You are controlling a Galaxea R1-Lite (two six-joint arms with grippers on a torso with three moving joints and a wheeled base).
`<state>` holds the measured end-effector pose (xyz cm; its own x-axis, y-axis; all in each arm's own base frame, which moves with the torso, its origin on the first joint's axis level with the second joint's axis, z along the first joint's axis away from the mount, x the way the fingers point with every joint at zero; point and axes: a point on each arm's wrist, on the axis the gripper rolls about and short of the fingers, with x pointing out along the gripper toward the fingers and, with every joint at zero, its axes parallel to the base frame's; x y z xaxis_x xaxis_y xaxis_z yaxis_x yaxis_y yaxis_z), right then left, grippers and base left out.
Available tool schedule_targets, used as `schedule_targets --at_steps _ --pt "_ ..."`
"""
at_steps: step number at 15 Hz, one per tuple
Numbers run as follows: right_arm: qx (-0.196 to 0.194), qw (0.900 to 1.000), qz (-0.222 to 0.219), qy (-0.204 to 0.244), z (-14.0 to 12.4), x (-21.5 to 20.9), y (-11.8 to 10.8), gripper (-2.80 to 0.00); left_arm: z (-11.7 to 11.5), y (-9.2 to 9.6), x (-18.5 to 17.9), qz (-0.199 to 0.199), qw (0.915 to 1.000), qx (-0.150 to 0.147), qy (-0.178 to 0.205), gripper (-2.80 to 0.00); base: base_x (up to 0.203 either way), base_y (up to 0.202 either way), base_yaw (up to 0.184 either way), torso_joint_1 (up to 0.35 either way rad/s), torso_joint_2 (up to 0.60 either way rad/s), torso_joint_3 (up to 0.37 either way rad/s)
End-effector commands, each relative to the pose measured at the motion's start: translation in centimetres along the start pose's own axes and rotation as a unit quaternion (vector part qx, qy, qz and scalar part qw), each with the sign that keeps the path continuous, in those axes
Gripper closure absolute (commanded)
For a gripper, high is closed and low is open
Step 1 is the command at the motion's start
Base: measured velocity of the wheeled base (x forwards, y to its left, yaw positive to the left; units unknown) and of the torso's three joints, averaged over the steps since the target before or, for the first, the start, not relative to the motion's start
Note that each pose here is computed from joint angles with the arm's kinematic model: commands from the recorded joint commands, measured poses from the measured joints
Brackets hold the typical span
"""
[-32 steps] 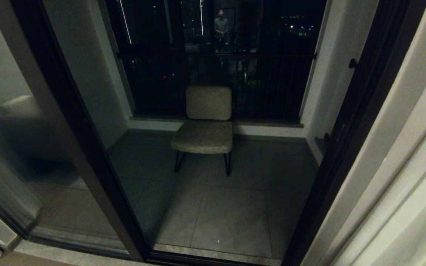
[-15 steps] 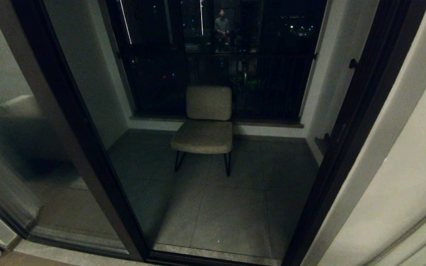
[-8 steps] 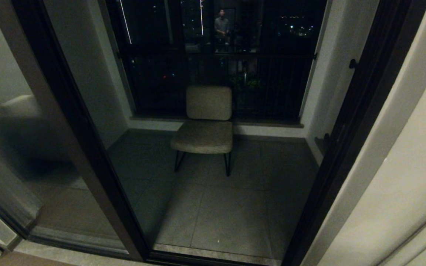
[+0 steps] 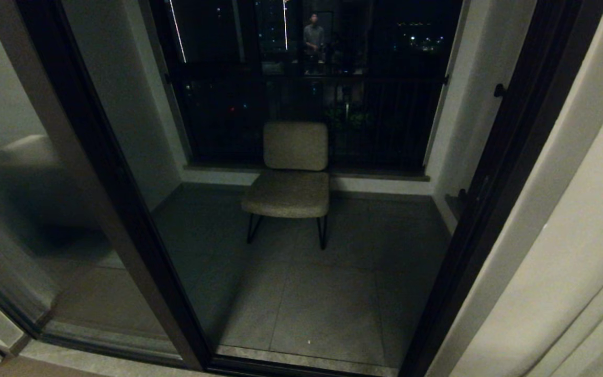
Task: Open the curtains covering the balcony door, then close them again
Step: Pull the inner curtains open on both sides
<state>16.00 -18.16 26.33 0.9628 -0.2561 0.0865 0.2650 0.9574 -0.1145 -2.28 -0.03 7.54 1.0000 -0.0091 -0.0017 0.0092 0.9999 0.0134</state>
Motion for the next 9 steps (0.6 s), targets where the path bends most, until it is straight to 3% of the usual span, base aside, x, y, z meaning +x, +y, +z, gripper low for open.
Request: schedule_targets --at_steps 1,5,9 --pt "0.004 0.999 0.054 -0.006 0.7 -2.2 3.2 0.00 0.0 0.0 0.0 0.001 1.0000 0.000 0.000 0.00 0.000 0.000 0.000 0.000 0.00 0.000" --pt "0.022 0.992 0.122 -0.008 0.4 -2.9 6.6 0.00 0.0 0.0 0.0 0.000 1.0000 0.000 0.000 0.00 0.000 0.000 0.000 0.000 0.00 0.000" --pt "0.026 0.991 0.133 -0.005 0.1 -3.1 7.1 0.00 0.0 0.0 0.0 0.000 1.0000 0.000 0.000 0.00 0.000 0.000 0.000 0.000 0.00 0.000"
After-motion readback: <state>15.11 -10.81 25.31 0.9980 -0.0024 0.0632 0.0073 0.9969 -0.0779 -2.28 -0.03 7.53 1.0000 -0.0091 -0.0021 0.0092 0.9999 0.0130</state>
